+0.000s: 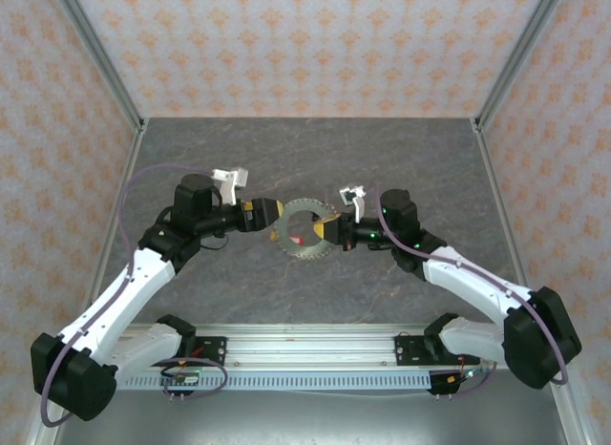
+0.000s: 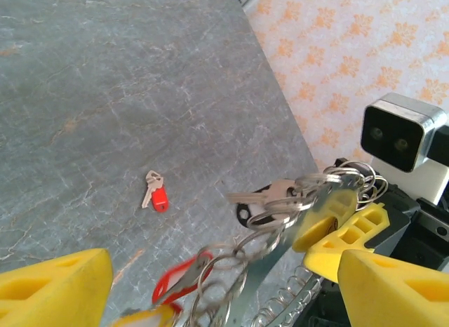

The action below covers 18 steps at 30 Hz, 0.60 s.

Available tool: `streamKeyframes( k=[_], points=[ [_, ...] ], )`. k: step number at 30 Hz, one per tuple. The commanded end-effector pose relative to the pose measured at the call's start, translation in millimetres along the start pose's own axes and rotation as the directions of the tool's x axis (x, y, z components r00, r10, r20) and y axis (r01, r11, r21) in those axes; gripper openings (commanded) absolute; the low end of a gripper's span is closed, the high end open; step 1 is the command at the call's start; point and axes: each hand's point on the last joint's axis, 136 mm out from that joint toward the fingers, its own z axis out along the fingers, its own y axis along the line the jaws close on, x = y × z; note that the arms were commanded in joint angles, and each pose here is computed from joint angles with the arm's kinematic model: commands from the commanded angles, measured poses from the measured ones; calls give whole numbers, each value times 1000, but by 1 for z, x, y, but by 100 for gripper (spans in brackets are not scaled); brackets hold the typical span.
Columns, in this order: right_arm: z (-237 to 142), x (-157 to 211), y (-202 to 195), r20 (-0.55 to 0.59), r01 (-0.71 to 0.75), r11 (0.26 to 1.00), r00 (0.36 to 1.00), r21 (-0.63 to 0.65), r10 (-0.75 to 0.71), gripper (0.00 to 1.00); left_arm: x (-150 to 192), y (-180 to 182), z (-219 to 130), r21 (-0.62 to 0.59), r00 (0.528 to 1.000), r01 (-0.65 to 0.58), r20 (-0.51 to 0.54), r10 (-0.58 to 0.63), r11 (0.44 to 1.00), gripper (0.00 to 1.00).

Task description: Put the keys on the keyring

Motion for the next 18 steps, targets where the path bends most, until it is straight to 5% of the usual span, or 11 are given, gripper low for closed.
streamKeyframes(
  k=[1, 18],
  points=[
    [-2, -12, 28, -19, 133, 982, 990, -132, -137, 0, 2, -10, -3, 46, 997, -52, -46, 54, 998, 83],
    [1, -18, 32, -45, 170, 972, 983, -165, -180, 0, 25, -26, 0, 173, 974, -90, -190, 123, 981, 63]
  ],
)
